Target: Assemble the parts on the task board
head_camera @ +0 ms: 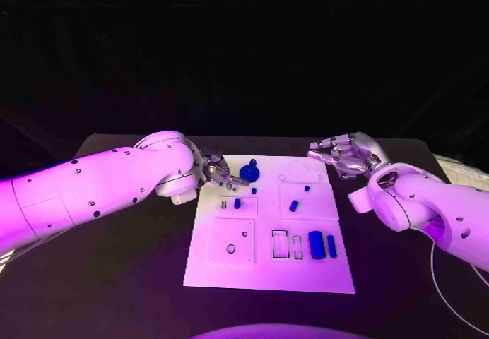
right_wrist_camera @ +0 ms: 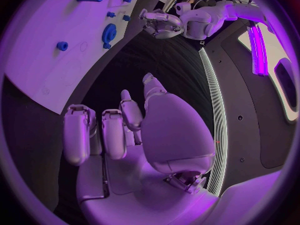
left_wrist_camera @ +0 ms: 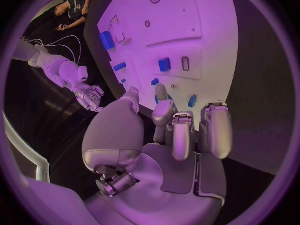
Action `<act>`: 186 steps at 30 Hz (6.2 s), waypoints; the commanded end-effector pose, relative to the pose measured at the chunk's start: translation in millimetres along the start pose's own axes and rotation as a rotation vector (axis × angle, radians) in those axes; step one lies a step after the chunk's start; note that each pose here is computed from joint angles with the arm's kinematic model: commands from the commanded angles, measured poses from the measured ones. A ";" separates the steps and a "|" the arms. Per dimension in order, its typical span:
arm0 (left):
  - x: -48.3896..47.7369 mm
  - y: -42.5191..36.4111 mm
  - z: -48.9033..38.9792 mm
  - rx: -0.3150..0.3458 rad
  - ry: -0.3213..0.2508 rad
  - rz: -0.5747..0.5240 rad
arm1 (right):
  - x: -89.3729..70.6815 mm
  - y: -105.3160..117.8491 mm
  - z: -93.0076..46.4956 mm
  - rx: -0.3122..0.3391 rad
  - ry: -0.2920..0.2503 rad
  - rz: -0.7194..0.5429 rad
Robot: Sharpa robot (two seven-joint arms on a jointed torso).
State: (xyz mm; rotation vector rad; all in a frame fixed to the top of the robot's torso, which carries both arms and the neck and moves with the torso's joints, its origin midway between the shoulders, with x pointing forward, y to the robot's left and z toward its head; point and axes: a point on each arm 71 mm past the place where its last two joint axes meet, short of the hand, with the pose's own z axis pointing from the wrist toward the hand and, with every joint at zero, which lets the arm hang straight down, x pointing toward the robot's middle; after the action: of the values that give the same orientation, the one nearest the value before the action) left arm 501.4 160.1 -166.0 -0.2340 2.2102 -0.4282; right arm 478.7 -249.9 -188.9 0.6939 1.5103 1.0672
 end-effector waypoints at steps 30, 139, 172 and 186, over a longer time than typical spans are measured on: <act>-63.7 17.8 56.6 -0.224 0.117 0.091 | 12.2 6.7 -1.4 -0.042 0.034 0.003; -40.9 16.8 65.3 -0.231 0.211 0.116 | 15.1 7.3 -0.6 -0.041 0.047 0.005; -26.4 32.6 20.1 -0.078 0.042 -0.010 | 11.6 6.9 -2.7 -0.041 0.042 0.003; 11.3 37.4 16.7 -0.050 0.043 -0.026 | 11.4 6.5 -2.7 -0.041 0.042 0.005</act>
State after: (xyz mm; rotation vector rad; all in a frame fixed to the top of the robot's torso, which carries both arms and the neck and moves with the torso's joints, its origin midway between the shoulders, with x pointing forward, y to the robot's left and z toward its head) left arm 505.9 190.4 -200.7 -0.2795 2.3057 -0.3772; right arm 473.3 -239.6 -188.2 0.6666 1.5166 1.1067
